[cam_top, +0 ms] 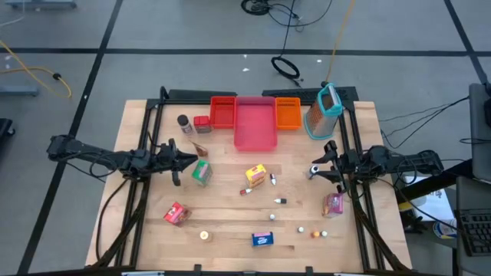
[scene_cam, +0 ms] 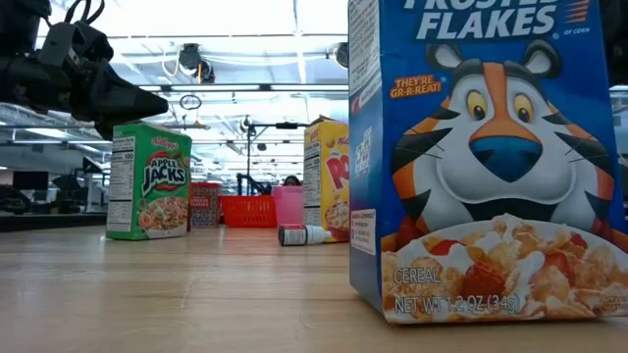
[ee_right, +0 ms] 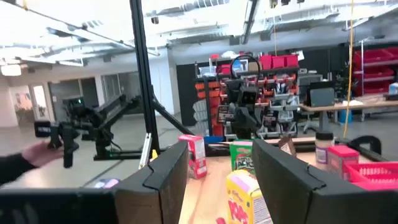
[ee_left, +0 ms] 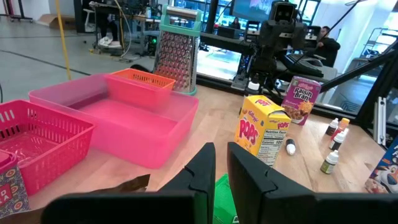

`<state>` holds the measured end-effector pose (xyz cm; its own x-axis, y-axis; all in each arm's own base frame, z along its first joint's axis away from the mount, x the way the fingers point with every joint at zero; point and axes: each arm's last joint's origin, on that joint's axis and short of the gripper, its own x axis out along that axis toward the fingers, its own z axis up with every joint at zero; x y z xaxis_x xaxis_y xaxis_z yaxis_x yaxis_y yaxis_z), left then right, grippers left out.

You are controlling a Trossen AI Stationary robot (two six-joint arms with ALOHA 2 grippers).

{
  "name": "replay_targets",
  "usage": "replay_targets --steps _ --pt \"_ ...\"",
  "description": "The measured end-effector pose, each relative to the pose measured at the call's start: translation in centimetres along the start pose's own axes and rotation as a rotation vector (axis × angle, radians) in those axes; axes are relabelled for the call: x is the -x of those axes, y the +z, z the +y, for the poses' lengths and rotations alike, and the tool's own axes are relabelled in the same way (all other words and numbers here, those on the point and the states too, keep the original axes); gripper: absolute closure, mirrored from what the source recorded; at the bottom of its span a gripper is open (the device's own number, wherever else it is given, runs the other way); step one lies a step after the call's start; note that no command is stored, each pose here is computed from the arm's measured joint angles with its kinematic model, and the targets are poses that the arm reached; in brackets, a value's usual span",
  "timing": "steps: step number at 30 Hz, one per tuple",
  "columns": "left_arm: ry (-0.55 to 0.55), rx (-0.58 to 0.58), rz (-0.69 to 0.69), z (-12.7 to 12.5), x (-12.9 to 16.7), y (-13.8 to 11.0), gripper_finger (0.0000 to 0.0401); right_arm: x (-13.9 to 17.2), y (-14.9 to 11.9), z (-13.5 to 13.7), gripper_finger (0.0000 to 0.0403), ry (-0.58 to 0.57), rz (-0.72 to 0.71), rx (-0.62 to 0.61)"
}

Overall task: Pick & Place Kitchen Items
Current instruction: Put the black food coloring bottle into the orange bin

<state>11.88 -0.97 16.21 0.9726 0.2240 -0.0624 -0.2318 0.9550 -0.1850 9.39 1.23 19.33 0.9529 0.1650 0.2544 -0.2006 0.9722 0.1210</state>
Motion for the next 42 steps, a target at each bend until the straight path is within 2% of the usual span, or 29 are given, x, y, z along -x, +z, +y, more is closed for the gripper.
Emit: replay_targets --steps 4,7,10,12,20,25,31,42 --pt "0.000 0.000 0.000 0.0 0.0 0.0 0.0361 0.0 0.0 -0.1 0.0232 -0.026 0.001 -0.001" --pt "0.000 0.000 0.000 0.0 0.0 0.0 0.0361 -0.1 -0.3 -0.5 0.0231 -0.145 0.016 -0.018" --pt "0.000 0.000 0.000 0.0 0.0 0.0 0.0361 -0.1 -2.1 -1.0 0.0226 -0.276 0.199 -0.035" --pt "0.000 0.000 -0.001 0.0 0.0 0.0 0.0361 -0.3 -2.7 -1.2 0.0217 -0.315 0.266 -0.042" --pt "0.022 -0.028 -0.006 0.1 0.0 0.0 0.0361 -1.9 -0.3 -1.0 0.0161 -0.361 0.358 -0.011" --pt "0.026 -0.064 -0.006 0.1 0.0 0.0 0.0361 -2.2 -1.4 -1.2 0.0138 -0.407 0.509 -0.022" --pt "0.027 -0.107 -0.006 0.1 0.0 0.0 0.0361 -2.4 -2.1 -1.4 0.0126 -0.422 0.575 -0.032" --pt "0.027 -0.102 -0.006 0.1 0.0 0.0 0.0361 -1.9 -2.8 -1.4 0.0124 -0.438 0.657 -0.028"
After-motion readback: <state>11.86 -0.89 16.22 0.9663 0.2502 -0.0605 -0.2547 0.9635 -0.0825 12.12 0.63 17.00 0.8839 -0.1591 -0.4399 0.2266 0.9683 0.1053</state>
